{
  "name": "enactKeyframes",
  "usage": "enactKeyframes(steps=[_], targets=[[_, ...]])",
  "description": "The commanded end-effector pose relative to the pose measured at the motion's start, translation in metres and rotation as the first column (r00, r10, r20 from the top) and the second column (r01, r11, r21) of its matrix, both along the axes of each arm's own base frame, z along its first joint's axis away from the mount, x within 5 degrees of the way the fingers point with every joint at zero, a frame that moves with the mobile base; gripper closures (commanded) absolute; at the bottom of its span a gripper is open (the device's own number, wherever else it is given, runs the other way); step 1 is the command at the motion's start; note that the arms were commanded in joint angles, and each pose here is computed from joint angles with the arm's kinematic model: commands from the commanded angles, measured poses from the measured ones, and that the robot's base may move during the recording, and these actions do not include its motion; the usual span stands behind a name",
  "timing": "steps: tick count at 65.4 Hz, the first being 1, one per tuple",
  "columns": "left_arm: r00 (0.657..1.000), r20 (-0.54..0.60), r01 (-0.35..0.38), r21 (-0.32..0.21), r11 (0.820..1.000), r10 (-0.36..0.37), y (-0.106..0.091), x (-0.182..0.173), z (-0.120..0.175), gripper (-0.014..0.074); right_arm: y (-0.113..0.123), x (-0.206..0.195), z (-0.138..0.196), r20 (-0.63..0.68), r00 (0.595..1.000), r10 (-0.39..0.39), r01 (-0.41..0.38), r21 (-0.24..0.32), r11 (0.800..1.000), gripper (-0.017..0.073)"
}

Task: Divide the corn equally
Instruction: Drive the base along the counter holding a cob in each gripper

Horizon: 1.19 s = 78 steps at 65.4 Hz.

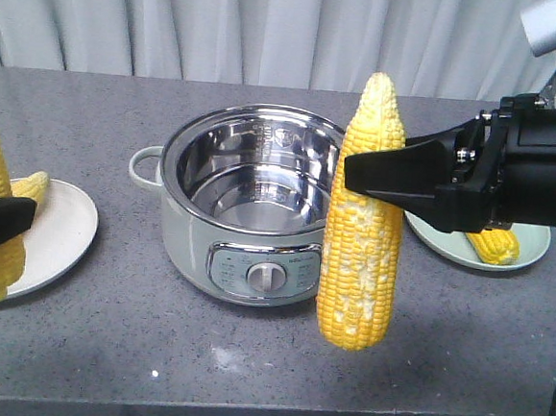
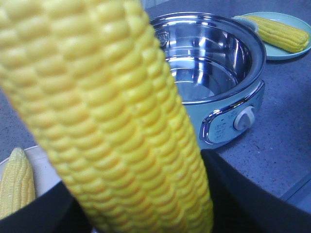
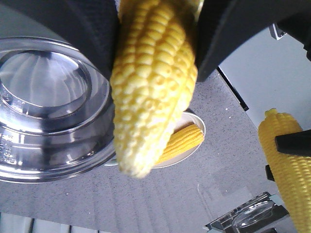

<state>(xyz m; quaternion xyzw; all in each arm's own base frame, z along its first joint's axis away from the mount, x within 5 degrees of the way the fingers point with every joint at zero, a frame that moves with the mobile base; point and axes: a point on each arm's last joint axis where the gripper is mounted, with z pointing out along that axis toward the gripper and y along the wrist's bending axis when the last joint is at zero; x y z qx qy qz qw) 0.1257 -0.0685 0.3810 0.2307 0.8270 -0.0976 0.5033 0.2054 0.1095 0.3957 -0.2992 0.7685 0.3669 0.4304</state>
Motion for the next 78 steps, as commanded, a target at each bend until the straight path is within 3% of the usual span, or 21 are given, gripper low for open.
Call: enactKeyframes(steps=[1, 78], targets=[[0.996, 0.09, 0.013, -0.043, 0.999, -0.009, -0.0008, -0.0002, 0.0149, 0.029, -0.0004, -0.0049, 0.0171, 0.05, 0.999, -0.017, 0.013, 0.068, 0.998, 0.0347], [0.996, 0.09, 0.013, -0.043, 0.999, -0.009, -0.0008, -0.0002, 0.0149, 0.029, -0.0004, -0.0049, 0.0171, 0.05, 0.999, -0.017, 0.013, 0.068, 0.998, 0.0347]])
